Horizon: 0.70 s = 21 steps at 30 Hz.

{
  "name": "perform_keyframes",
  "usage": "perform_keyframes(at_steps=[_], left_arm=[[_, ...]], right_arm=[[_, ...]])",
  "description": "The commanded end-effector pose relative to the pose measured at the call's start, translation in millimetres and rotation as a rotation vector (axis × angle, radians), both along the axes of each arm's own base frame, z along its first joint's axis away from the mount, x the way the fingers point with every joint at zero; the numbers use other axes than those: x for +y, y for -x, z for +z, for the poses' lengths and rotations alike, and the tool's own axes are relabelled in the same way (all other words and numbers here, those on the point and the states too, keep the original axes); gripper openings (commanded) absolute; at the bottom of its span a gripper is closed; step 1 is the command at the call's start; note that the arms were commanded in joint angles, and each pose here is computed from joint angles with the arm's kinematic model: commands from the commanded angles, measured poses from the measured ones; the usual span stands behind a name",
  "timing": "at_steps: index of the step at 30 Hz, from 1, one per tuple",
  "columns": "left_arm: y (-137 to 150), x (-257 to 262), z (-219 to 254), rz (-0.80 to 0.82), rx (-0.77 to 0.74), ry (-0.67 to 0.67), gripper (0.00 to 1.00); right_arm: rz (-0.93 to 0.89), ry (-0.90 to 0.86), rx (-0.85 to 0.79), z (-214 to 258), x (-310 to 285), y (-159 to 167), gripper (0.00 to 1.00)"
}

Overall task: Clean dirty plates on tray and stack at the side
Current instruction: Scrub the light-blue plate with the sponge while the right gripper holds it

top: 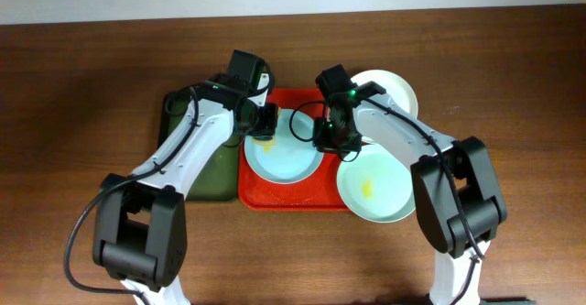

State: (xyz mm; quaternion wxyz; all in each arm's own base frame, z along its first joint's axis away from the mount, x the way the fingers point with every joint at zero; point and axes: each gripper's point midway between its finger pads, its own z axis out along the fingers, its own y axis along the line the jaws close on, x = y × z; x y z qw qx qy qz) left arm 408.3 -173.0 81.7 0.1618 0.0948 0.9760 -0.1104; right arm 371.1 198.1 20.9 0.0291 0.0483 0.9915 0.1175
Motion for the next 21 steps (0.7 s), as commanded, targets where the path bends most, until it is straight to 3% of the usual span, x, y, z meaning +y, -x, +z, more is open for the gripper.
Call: perform_keyframes(at_steps=[1, 3, 4, 21], left_arm=[[-2, 2, -7, 0.011, 0.012, -0.01, 0.02], [-2, 2, -7, 0.011, 0.013, -0.01, 0.02], [-2, 2, -7, 0.011, 0.012, -0.01, 0.02], [5, 15, -13, 0.101, 0.056, -0.056, 0.0]], right_arm=[[0.02, 0.016, 0.006, -8, 7, 6, 0.18], [0.026, 0.034, -0.01, -9, 8, 4, 0.15], [0.024, 0.046, -0.017, -9, 6, 3, 0.04], [0.024, 0.046, -0.009, -9, 6, 5, 0.04]])
